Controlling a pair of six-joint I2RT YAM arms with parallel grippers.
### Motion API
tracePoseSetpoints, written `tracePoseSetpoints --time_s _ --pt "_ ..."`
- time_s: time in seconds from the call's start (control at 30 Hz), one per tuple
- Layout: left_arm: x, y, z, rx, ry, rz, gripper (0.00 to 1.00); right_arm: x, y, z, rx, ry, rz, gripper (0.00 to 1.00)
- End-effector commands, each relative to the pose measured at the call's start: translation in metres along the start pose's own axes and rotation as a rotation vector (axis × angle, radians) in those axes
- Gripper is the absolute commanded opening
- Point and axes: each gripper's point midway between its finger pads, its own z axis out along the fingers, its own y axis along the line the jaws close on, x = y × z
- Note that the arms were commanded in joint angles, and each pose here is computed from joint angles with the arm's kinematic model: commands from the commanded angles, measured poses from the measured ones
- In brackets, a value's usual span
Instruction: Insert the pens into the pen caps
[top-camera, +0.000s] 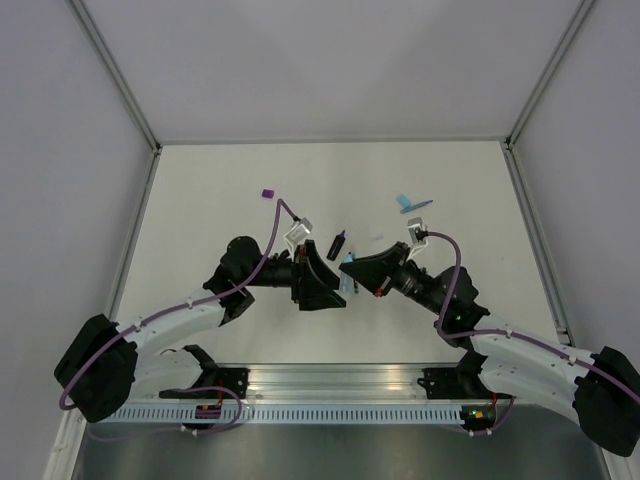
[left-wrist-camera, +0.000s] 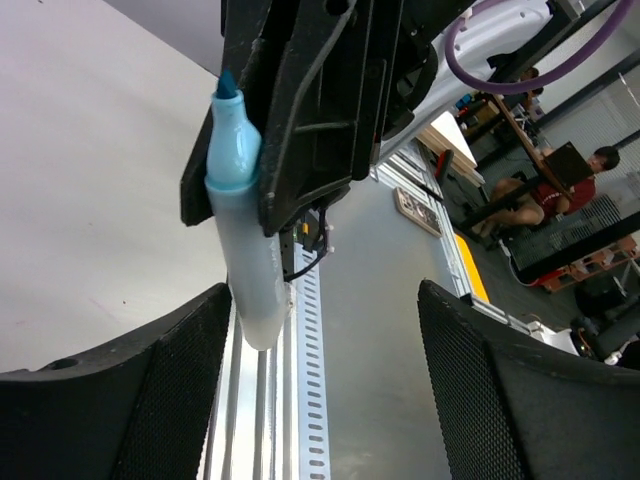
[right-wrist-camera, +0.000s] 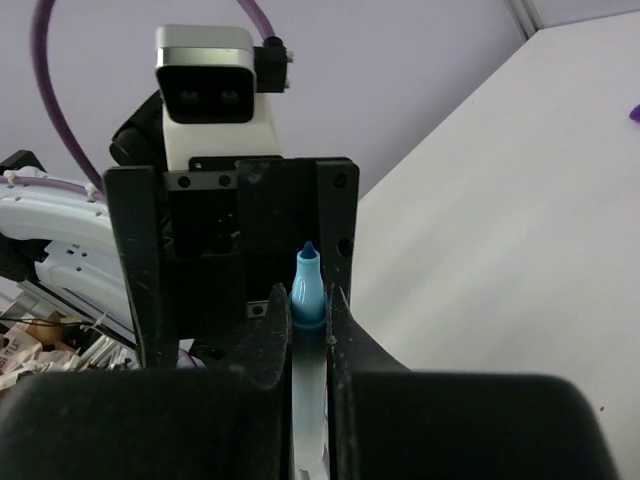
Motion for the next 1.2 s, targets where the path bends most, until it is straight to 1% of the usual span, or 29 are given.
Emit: tracePoseSetpoints --time_s 0.0,0.03,0.1,0.13,0.2,0.23,0.27,0.57,0.7,0.73,0.83,0.9,0.93,1.0,1.07,1.1,1.17 --pt "-0.009 -0.018 0.007 0.100 0.005 0.053 0.78 -0.019 0.029 -0.003 -0.123 -0.071 -0.004 0.00" --pt "-0.007 -0.015 0.008 0.096 0.011 0.046 0.73 -0.019 0.028 -0.004 -0.117 -0.075 -0.006 0.00" --pt "-0.006 -0.013 0.009 0.094 0.011 0.044 0.68 -0.019 0.027 -0.004 -0.113 -0.077 -0.007 0.00" --pt "-0.006 -0.013 0.009 0.095 0.012 0.043 0.62 -0.020 0.027 -0.005 -0.116 -0.082 -0.009 0.00" --pt "-0.007 -0.013 0.011 0.092 0.009 0.042 0.55 -0.019 0.026 -0.005 -0.114 -0.083 -0.008 0.00" --pt "-0.008 -0.013 0.012 0.093 0.006 0.043 0.47 -0.020 0.026 -0.005 -0.115 -0.086 -0.007 0.00" --pt "-0.008 -0.013 0.013 0.093 0.008 0.039 0.45 -0.020 0.026 -0.004 -0.113 -0.085 -0.004 0.00" --pt "-0.005 -0.010 0.020 0.096 0.023 0.026 0.41 -0.012 0.020 0.000 -0.094 -0.052 0.010 0.00" --pt "-0.006 -0.009 0.021 0.090 0.027 0.024 0.33 -0.008 0.016 0.003 -0.079 -0.026 0.012 0.00" --pt "-0.007 -0.010 0.021 0.091 0.028 0.025 0.26 -0.008 0.016 0.004 -0.080 -0.025 0.012 0.00" --pt "-0.007 -0.009 0.021 0.084 0.028 0.024 0.14 -0.006 0.015 0.005 -0.077 -0.013 0.016 0.00" --pt "-0.007 -0.008 0.021 0.080 0.031 0.021 0.03 -0.004 0.013 0.006 -0.069 -0.006 0.019 0.00" --pt "-0.007 -0.008 0.021 0.081 0.032 0.023 0.02 -0.003 0.012 0.006 -0.064 -0.003 0.021 0.00" --pt "-0.009 -0.009 0.021 0.074 0.030 0.031 0.03 0.000 0.009 0.008 -0.056 0.006 0.024 0.00" --pt "-0.013 -0.013 0.019 0.069 0.015 0.045 0.20 0.000 0.009 0.009 -0.058 0.010 0.026 0.00" --pt "-0.013 -0.012 0.019 0.056 0.015 0.050 0.23 0.001 0.008 0.010 -0.058 0.012 0.029 0.00" --pt "-0.018 -0.011 0.018 0.035 0.002 0.059 0.26 0.001 0.008 0.010 -0.055 0.012 0.031 0.00"
